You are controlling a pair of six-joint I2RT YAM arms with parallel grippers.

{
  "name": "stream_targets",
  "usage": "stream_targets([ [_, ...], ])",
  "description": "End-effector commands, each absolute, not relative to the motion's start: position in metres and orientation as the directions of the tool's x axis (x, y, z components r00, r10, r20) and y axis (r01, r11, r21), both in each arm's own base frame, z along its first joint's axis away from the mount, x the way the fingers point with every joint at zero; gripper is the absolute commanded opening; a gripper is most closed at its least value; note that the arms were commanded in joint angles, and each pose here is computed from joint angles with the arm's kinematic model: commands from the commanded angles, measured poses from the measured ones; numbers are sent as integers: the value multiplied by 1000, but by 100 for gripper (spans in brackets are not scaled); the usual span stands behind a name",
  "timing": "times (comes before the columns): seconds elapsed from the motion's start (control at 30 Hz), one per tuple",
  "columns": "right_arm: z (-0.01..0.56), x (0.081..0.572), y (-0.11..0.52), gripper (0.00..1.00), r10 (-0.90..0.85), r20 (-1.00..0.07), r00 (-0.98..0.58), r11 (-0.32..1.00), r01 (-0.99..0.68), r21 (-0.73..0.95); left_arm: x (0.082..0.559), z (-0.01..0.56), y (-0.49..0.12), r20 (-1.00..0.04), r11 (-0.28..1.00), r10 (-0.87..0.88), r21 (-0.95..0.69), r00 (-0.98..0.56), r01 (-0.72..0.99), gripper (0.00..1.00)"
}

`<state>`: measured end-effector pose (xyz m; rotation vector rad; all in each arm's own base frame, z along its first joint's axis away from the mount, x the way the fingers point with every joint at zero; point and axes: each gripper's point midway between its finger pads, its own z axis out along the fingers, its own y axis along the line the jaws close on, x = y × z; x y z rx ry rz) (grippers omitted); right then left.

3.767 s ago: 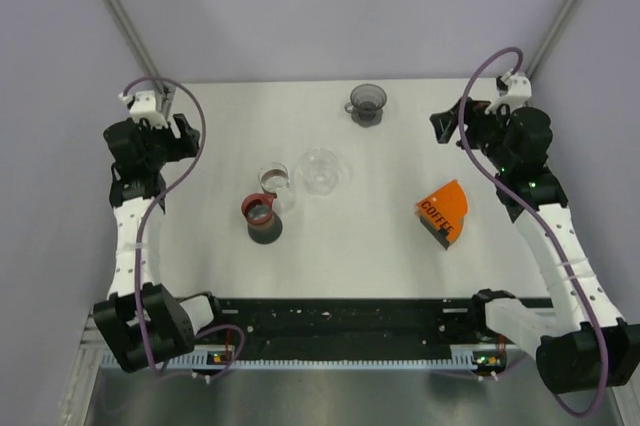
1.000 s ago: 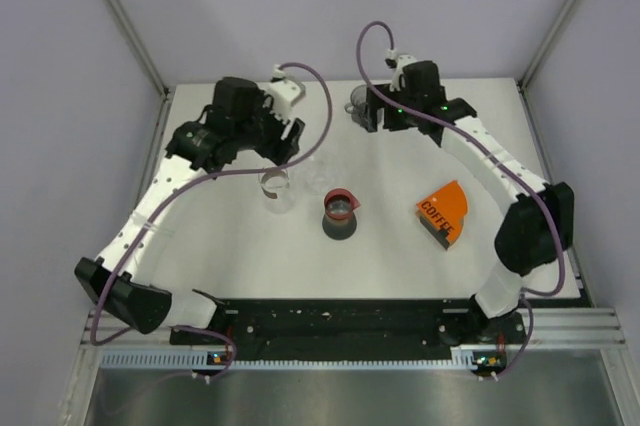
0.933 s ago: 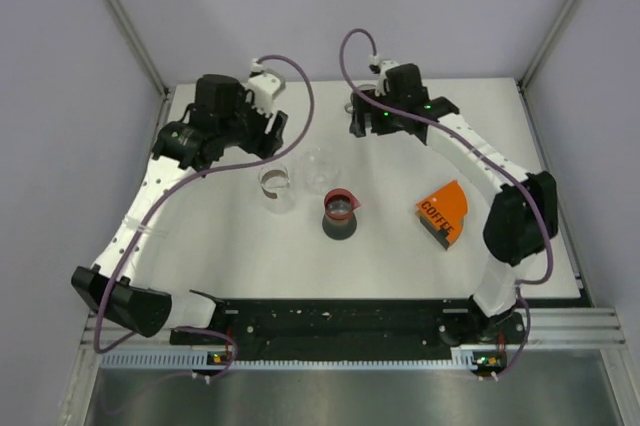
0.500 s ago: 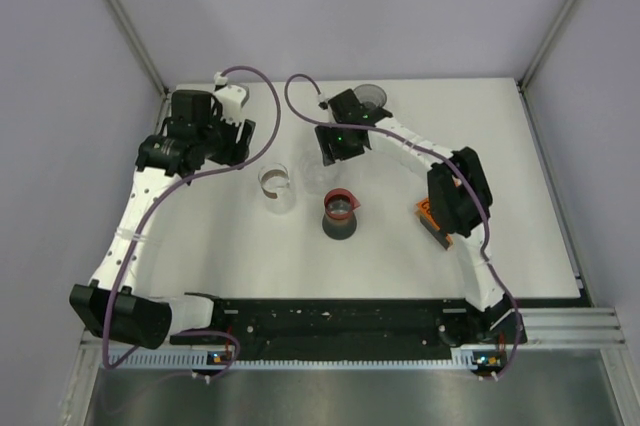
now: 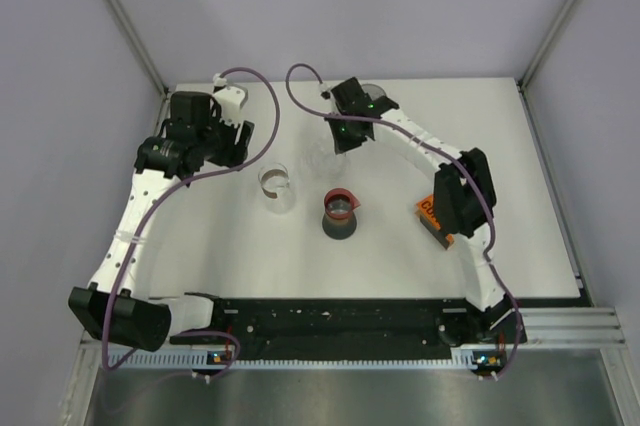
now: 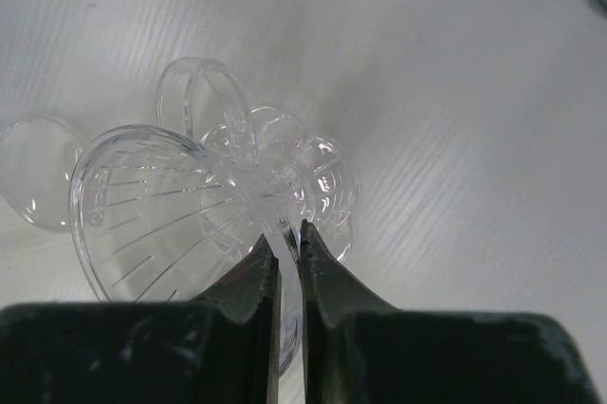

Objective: Place the coffee filter in the dripper
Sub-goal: Pick up the coffee dripper from the center of the board.

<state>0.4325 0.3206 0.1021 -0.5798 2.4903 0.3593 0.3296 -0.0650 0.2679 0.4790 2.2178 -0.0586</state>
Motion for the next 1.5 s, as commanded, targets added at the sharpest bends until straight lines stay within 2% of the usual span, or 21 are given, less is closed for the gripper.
stream_targets([
  [0.0, 249, 435, 303, 0, -266, -771, -579, 854, -513, 90, 325, 284, -60, -782, 929, 315, 139, -538, 342, 72],
  [0.17, 296, 400, 287, 0, -291, -792, -537, 811, -577, 93, 326, 283, -62, -782, 926, 316, 131, -537, 355, 72],
  [0.33, 307, 372, 278, 0, -309, -780, -544, 779, -615, 121, 326, 282, -65, -781, 923, 316, 122, -538, 366, 72],
  [0.53, 318, 331, 289, 0, -306, -763, -569, 675, -695, 248, 324, 281, -63, -777, 920, 325, 128, -540, 370, 72],
  [0.63, 302, 314, 289, 0, -331, -721, -609, 646, -703, 297, 323, 280, -64, -777, 918, 327, 127, -538, 375, 72],
  [0.77, 274, 304, 279, 0, -370, -656, -658, 674, -676, 297, 322, 278, -65, -773, 916, 331, 123, -541, 383, 72],
  [0.93, 255, 285, 289, 0, -408, -616, -674, 606, -704, 370, 322, 277, -66, -773, 914, 330, 118, -541, 389, 72],
  [1.47, 214, 297, 295, 0, -445, -543, -712, 625, -682, 381, 320, 270, -65, -761, 910, 344, 125, -549, 396, 72],
])
